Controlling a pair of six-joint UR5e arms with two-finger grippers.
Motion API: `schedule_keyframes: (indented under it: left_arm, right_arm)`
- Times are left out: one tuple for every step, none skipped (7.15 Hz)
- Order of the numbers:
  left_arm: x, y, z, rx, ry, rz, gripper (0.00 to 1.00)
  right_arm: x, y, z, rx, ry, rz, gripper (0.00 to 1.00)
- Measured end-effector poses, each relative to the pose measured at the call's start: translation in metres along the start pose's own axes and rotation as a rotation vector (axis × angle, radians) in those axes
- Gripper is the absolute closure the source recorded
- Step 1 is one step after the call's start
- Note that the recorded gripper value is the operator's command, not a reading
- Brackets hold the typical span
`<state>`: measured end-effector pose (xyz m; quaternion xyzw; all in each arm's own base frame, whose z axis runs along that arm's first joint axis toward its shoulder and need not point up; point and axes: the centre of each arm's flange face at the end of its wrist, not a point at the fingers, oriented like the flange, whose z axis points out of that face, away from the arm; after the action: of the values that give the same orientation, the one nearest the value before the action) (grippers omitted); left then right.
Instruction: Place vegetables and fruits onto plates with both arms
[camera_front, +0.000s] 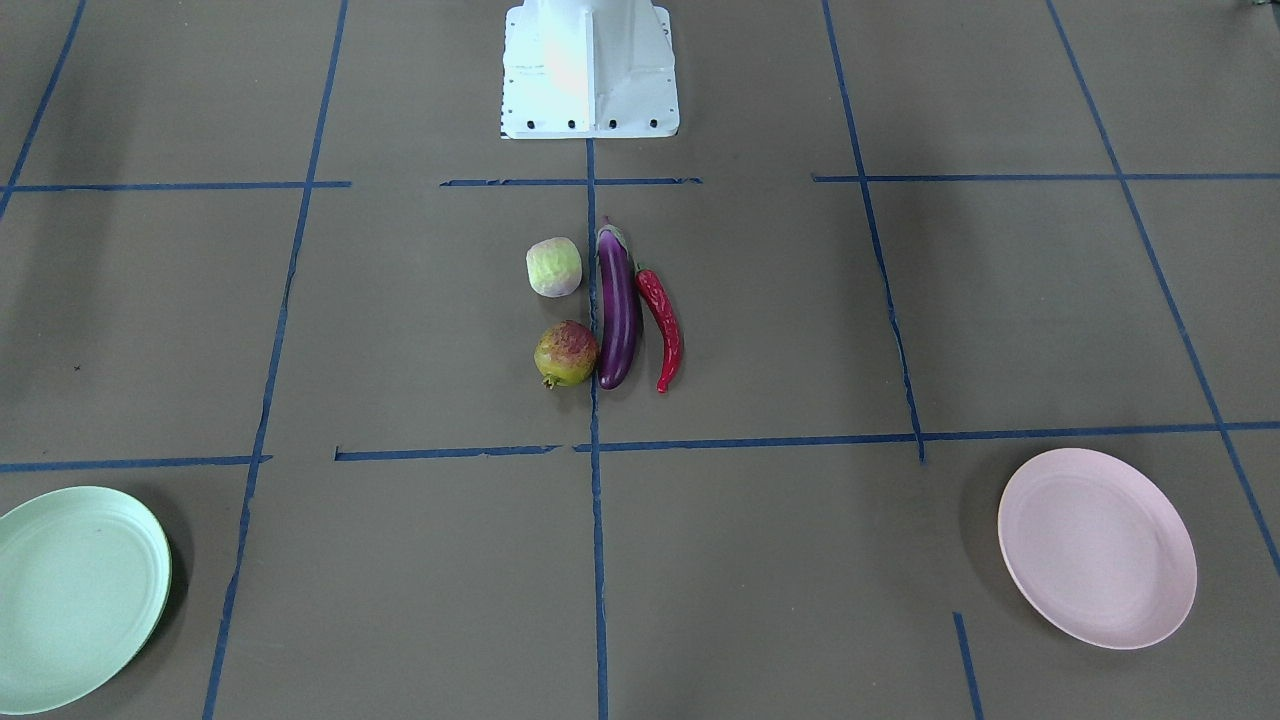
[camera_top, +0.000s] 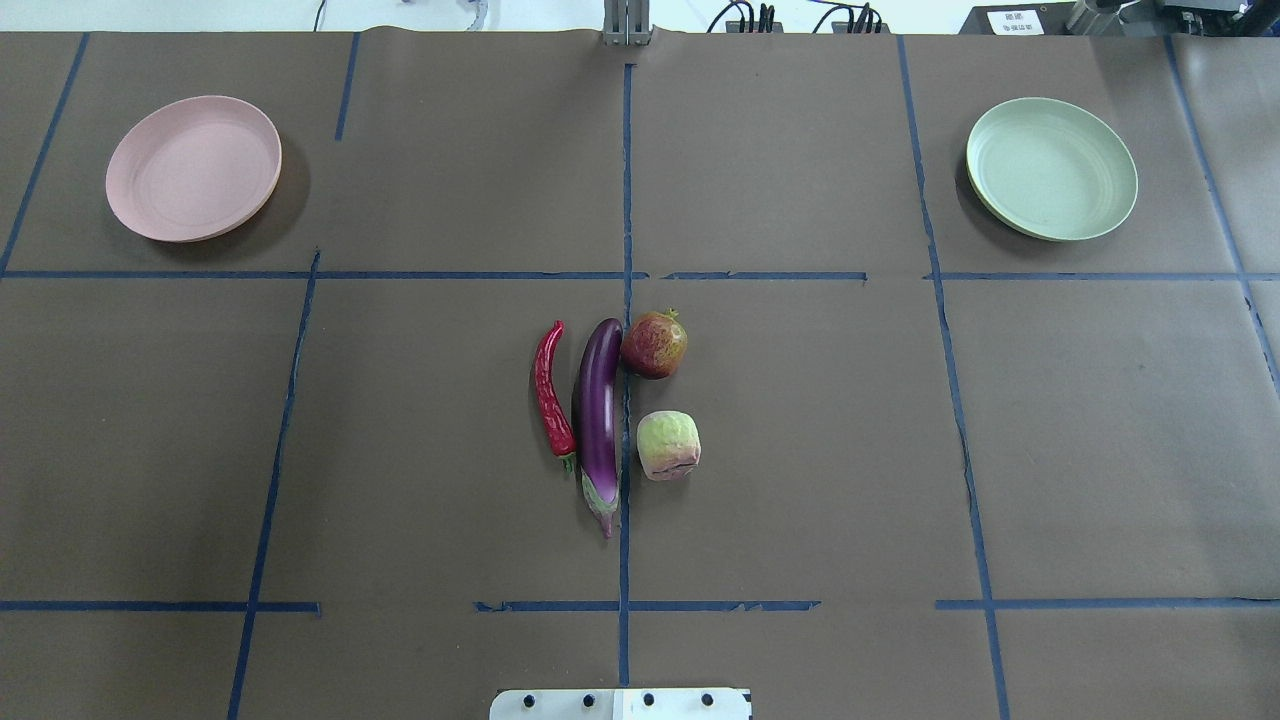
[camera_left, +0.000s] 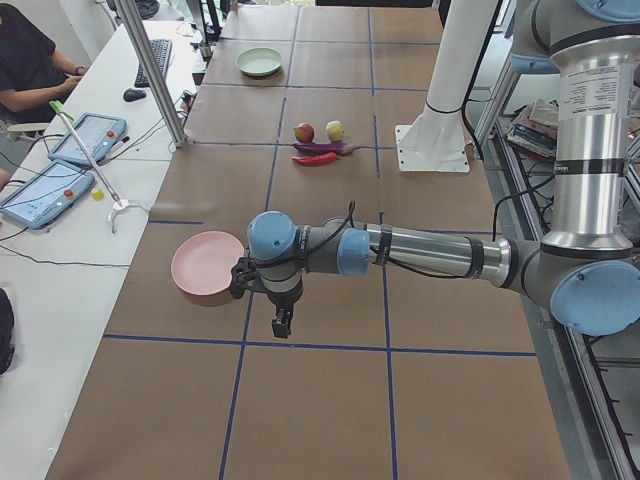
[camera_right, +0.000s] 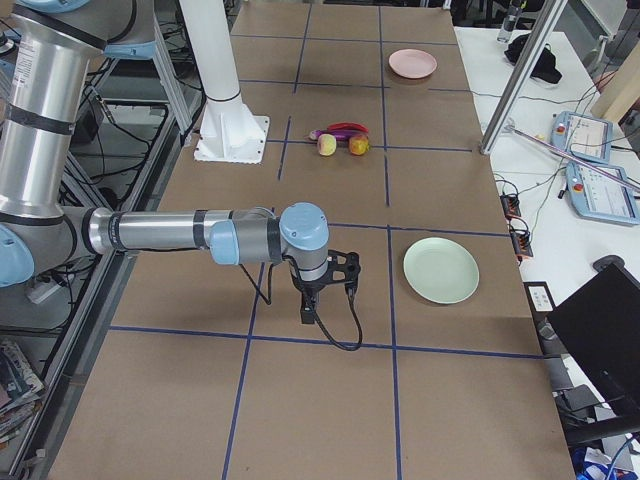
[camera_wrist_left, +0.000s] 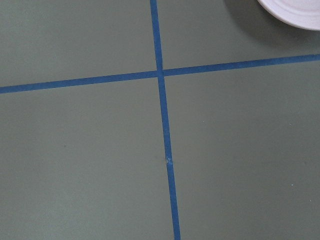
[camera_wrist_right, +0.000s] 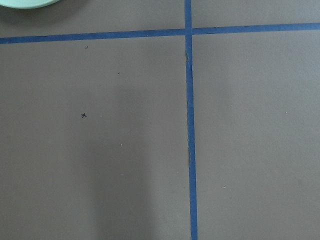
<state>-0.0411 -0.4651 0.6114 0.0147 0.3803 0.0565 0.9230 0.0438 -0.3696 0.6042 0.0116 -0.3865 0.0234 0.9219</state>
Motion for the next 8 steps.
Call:
schedule_keyframes:
  left_arm:
    - [0.0007, 0.0002, -0.0003, 0.000, 0.000, 0.002, 0.00]
    - [0.0011, 0.0006, -0.0003, 0.000, 0.002, 0.000, 0.00]
    - [0.0015, 0.0006, -0.0001, -0.001, 0.005, -0.004, 0.00]
    - [0.0009, 0.0005, 0.0010, -0.004, 0.003, -0.009, 0.00]
    - [0.0006, 0.0008, 0.0015, -0.004, 0.002, -0.011, 0.00]
    - [0.0015, 0.0008, 0.0009, -0.002, 0.003, -0.010, 0.00]
    - [0.0027, 0.0004, 0.0003, 0.001, 0.007, -0.007, 0.00]
    - [0.0038, -0.0002, -0.0005, 0.005, 0.009, -0.003, 0.00]
  right_arm:
    - [0.0001, 0.0000, 0.0002, 0.000, 0.000, 0.001, 0.00]
    - [0.0001, -0.0001, 0.0003, 0.000, 0.000, 0.001, 0.00]
    - [0.0000, -0.0001, 0.0003, 0.000, -0.001, 0.002, 0.00]
    - [0.0002, 0.0005, 0.0006, -0.001, -0.002, 0.005, 0.00]
    - [0.0007, 0.0012, 0.0011, -0.002, -0.003, 0.008, 0.00]
    - [0.0003, 0.0010, 0.0013, 0.003, -0.003, 0.002, 0.00]
    - [-0.0004, 0.0005, 0.0011, 0.010, -0.004, -0.005, 0.00]
    - [-0.0010, 0.0002, 0.0012, 0.014, -0.006, -0.010, 0.00]
